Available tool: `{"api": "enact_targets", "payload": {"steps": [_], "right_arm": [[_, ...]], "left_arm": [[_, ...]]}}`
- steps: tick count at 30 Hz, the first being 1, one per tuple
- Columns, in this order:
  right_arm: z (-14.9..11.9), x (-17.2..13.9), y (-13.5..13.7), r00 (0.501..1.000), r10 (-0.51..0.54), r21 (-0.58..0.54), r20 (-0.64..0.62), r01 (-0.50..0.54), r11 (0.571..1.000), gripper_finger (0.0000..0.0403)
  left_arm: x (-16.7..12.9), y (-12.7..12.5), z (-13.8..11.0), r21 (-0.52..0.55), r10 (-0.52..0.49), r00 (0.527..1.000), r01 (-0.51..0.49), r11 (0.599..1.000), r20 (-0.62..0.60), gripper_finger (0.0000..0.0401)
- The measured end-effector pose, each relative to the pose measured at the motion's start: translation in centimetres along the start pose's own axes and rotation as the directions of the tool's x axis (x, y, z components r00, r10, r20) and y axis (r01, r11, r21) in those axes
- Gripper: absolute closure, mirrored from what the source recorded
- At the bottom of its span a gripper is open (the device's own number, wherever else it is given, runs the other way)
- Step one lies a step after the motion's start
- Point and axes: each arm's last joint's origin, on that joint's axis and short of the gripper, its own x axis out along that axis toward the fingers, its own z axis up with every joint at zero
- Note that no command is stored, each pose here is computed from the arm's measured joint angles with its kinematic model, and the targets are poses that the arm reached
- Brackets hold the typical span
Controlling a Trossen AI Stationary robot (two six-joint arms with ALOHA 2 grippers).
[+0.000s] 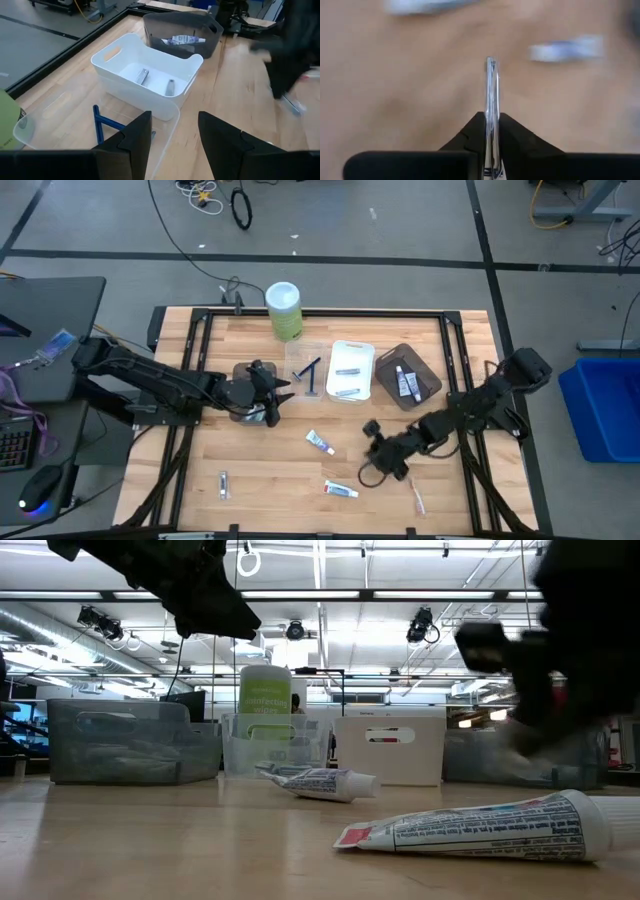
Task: Pick & Place Travel size toiletries
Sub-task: Put the silver nail cutter into the white bin, then put the purple toothpaste into the right black bin
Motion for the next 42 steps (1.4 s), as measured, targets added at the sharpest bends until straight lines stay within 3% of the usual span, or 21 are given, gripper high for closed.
{"api": "enact_targets", "payload": {"steps": [3,6,10,13,18,27,31,36,39,42], "right_arm": [[0.1,-1.8,-2.8,0.979,-0.194,0.002,-0.065,0.194,0.981,0.0357],[0.5,-4.0,-5.9,0.924,-0.376,0.034,-0.070,0.379,0.925,0.0357],[0.2,-6.2,-10.1,0.816,-0.573,0.186,-0.076,0.576,0.796,0.0357],[-1.3,-6.8,-13.0,0.764,-0.634,0.334,-0.119,0.632,0.700,0.0357],[-4.9,-5.4,-15.9,0.850,-0.509,0.544,-0.135,0.493,0.679,0.0350],[-8.4,-1.0,-17.3,0.870,-0.426,0.532,-0.247,0.490,0.691,0.0287],[-8.4,-0.6,-17.1,0.876,-0.414,0.533,-0.247,0.479,0.697,0.0249],[-6.7,-1.7,-17.1,0.873,-0.452,0.613,-0.186,0.462,0.641,0.0205],[-5.2,-1.9,-16.7,0.904,-0.424,0.709,-0.057,0.335,0.621,0.0186],[-3.4,-1.8,-15.9,0.926,-0.358,0.748,0.118,0.154,0.646,0.0175]], "left_arm": [[0.0,0.0,0.0,0.011,0.001,1.000,-0.001,1.000,0.000,0.0232],[0.0,0.0,0.0,0.011,0.004,1.000,-0.004,1.000,0.002,0.0232],[0.0,0.0,0.0,0.010,0.006,1.000,-0.006,1.000,0.002,0.0232],[0.0,0.0,0.0,0.009,0.006,1.000,-0.007,1.000,0.003,0.0232],[0.0,0.0,0.0,0.005,0.007,1.000,-0.007,1.000,0.001,0.0232],[0.0,0.0,0.0,0.008,0.007,1.000,-0.007,1.000,-0.002,0.0232],[0.0,0.0,0.0,0.007,0.005,1.000,-0.005,1.000,-0.003,0.0232],[0.0,0.0,0.0,0.007,0.006,1.000,-0.006,1.000,-0.003,0.0232],[0.0,0.0,0.0,0.007,0.006,1.000,-0.006,1.000,-0.003,0.0232],[0.0,0.0,0.0,0.007,0.006,1.000,-0.006,1.000,-0.003,0.0232]]}}
